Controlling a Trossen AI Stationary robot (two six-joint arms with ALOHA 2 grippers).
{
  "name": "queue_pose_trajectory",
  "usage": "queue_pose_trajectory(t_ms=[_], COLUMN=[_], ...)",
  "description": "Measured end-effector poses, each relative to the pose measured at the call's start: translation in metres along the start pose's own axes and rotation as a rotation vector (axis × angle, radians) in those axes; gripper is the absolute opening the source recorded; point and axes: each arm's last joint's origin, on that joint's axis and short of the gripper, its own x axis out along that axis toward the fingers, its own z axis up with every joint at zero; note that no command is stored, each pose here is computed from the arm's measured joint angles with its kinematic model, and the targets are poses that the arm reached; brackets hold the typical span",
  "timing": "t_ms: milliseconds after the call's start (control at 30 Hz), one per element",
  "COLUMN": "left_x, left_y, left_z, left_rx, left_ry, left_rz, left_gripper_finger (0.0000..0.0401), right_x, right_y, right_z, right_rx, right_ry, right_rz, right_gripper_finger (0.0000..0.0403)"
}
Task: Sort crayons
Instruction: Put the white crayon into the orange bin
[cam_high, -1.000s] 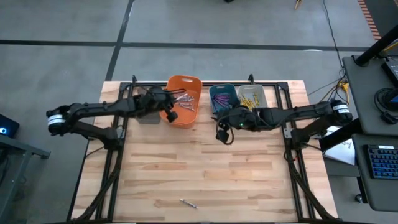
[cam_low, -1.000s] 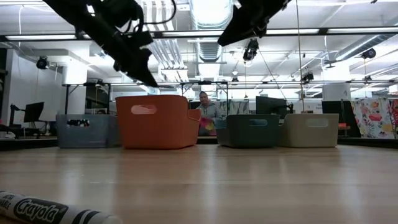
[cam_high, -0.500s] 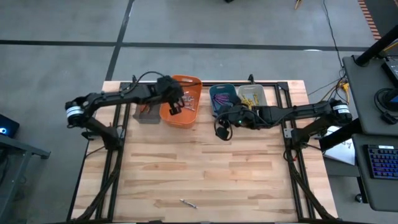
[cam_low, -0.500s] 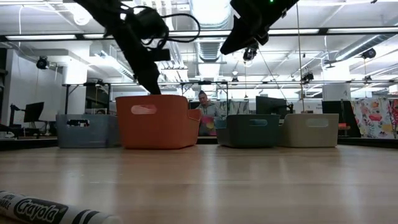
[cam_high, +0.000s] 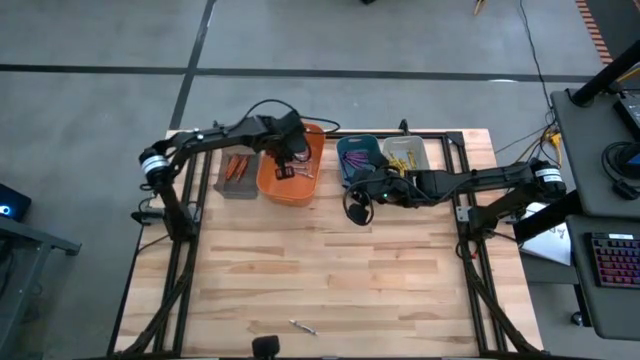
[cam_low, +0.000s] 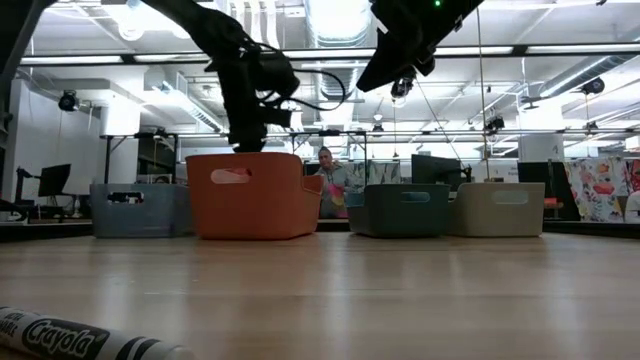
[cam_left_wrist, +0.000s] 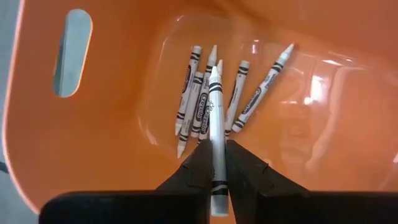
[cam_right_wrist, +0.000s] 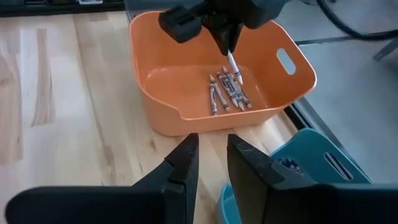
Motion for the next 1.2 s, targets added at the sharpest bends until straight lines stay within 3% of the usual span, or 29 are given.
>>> queue_pose_trajectory(t_ms=[433, 733, 933, 1200], left_x=[0.002, -0.047, -0.091, -0.135], left_y=[0.001, -0.011, -0.045, -0.12], left_z=[0.002, 0.003, 0.002, -0.006], left_rx=[-0.017, -0.089, -0.092, 0.03], left_ry=[-0.013, -0.153, -0.293, -0.454], left_rz=[0.013, 0.001, -0.067, -0.19], left_gripper_finger=[0.0064, 0.0064, 0.0059, 0.0058], right_x=[0.0, 0.0, 0.0, -0.001], right_y=[0.001, 0.001, 0.002, 0.006], right_z=[0.0, 0.0, -0.001, -0.001], right_rx=[0.009, 0.009, 0.013, 0.011], right_ry=[0.001, 0.002, 0.006, 0.016], right_rz=[0.008, 0.01, 0.05, 0.147], right_gripper_finger=[0.0075, 0.0075, 0.0075, 0.0075])
